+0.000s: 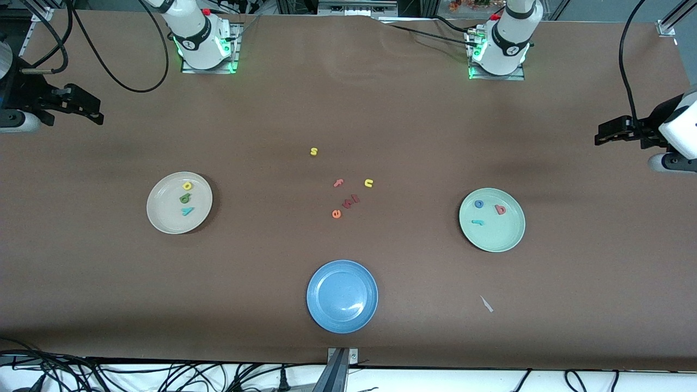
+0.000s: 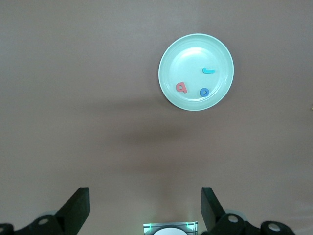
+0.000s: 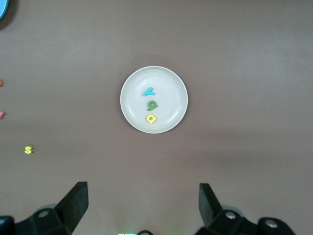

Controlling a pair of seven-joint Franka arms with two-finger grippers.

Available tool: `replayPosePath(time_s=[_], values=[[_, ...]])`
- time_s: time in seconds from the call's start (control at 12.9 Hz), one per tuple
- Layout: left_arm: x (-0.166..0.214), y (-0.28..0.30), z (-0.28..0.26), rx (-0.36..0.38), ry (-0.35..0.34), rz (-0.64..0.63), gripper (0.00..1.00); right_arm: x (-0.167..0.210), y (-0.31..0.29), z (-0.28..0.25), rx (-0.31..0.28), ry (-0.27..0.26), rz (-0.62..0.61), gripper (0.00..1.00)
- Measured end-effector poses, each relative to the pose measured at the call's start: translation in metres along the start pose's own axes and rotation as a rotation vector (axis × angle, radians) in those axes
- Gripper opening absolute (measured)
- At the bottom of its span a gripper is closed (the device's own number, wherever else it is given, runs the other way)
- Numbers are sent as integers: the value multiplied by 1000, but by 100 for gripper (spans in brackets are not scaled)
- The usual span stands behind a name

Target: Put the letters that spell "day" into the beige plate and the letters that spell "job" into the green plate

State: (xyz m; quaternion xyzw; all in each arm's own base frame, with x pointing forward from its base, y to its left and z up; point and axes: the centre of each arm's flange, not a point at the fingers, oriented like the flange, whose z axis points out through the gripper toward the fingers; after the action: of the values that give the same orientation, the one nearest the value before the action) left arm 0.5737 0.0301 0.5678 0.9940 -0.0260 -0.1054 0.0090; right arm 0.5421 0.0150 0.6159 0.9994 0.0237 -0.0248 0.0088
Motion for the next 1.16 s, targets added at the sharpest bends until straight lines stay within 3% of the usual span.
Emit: replayPosePath(time_s=[1.16], values=[[-10, 11, -1, 1, 0, -3, 100, 2, -1, 4, 0, -12, -1, 100]])
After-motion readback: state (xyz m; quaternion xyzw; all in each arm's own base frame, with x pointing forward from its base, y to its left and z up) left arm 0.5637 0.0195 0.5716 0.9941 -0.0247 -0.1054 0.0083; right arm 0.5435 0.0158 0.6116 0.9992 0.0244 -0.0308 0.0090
